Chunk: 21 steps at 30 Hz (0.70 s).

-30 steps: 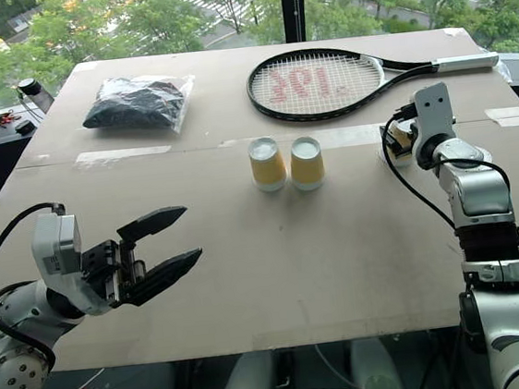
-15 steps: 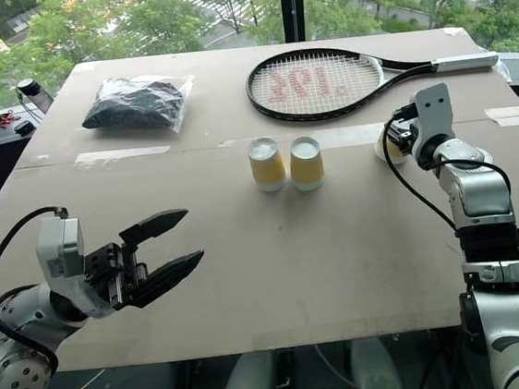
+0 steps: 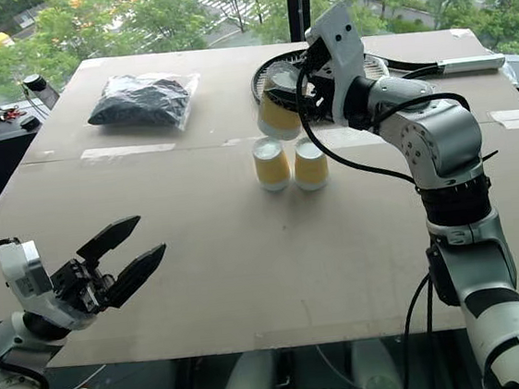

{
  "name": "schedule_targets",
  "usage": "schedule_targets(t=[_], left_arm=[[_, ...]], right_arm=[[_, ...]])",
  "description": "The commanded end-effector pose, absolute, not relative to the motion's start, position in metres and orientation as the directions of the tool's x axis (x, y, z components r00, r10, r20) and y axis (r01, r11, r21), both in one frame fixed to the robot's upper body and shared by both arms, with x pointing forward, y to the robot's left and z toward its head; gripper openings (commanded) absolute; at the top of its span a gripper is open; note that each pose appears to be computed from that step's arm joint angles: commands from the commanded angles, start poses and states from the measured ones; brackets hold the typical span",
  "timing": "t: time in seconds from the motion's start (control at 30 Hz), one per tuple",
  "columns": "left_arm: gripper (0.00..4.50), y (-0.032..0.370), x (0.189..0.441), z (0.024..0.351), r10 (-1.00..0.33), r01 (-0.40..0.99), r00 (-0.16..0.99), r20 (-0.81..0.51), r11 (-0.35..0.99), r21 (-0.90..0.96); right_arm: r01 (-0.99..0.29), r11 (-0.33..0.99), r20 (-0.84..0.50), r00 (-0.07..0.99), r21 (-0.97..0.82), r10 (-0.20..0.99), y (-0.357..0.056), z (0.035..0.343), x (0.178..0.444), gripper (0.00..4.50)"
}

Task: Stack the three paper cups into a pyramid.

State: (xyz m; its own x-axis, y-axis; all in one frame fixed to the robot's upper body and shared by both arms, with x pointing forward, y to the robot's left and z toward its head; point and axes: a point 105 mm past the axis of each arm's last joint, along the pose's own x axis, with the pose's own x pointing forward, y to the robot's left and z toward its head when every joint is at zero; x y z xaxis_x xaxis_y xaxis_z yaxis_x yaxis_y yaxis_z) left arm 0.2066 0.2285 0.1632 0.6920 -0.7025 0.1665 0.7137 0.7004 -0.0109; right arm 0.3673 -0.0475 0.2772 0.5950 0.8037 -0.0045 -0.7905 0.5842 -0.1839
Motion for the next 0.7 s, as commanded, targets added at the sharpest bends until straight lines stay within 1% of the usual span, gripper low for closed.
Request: schedule_targets(t=[0.03, 0.3, 0.47, 0.5, 0.53, 0.6, 0.63, 0.7], left_arm=[[4.5, 0.231, 0.193, 0.175, -0.705, 0.719, 0.674, 0.223, 0.695, 0.023], [4.5, 0.234, 0.178, 0.17, -0.693, 0.71, 0.685, 0.224, 0.704, 0.004], [4.5, 0.24, 0.174, 0.167, -0.67, 0.685, 0.708, 0.224, 0.729, 0.014], [4.5, 0.24, 0.174, 0.168, -0.669, 0.684, 0.707, 0.23, 0.729, 0.018], [4.5, 0.239, 0.175, 0.169, -0.669, 0.685, 0.705, 0.234, 0.729, 0.021], [4.5, 0.237, 0.176, 0.174, -0.669, 0.685, 0.695, 0.263, 0.727, 0.038], [4.5, 0.235, 0.177, 0.178, -0.672, 0.689, 0.686, 0.279, 0.723, 0.048], [4.5, 0.232, 0.178, 0.181, -0.68, 0.703, 0.668, 0.302, 0.71, 0.044]], right_arm=[[-0.789, 0.551, -0.031, 0.579, -0.273, 0.815, -0.041, 0.283, 0.368, 2.21], [-0.802, 0.542, -0.062, 0.572, -0.253, 0.818, -0.037, 0.272, 0.378, 2.21], [-0.807, 0.527, -0.111, 0.569, -0.266, 0.815, -0.038, 0.256, 0.384, 2.21], [-0.809, 0.521, -0.12, 0.566, -0.273, 0.816, -0.039, 0.253, 0.385, 3.0], [-0.81, 0.516, -0.126, 0.564, -0.278, 0.816, -0.039, 0.252, 0.385, 3.24], [-0.822, 0.487, -0.133, 0.54, -0.295, 0.831, -0.038, 0.252, 0.382, 3.95], [-0.825, 0.478, -0.132, 0.533, -0.302, 0.836, -0.038, 0.253, 0.38, 4.45], [-0.805, 0.486, -0.099, 0.544, -0.341, 0.833, -0.042, 0.261, 0.378, 4.45]])
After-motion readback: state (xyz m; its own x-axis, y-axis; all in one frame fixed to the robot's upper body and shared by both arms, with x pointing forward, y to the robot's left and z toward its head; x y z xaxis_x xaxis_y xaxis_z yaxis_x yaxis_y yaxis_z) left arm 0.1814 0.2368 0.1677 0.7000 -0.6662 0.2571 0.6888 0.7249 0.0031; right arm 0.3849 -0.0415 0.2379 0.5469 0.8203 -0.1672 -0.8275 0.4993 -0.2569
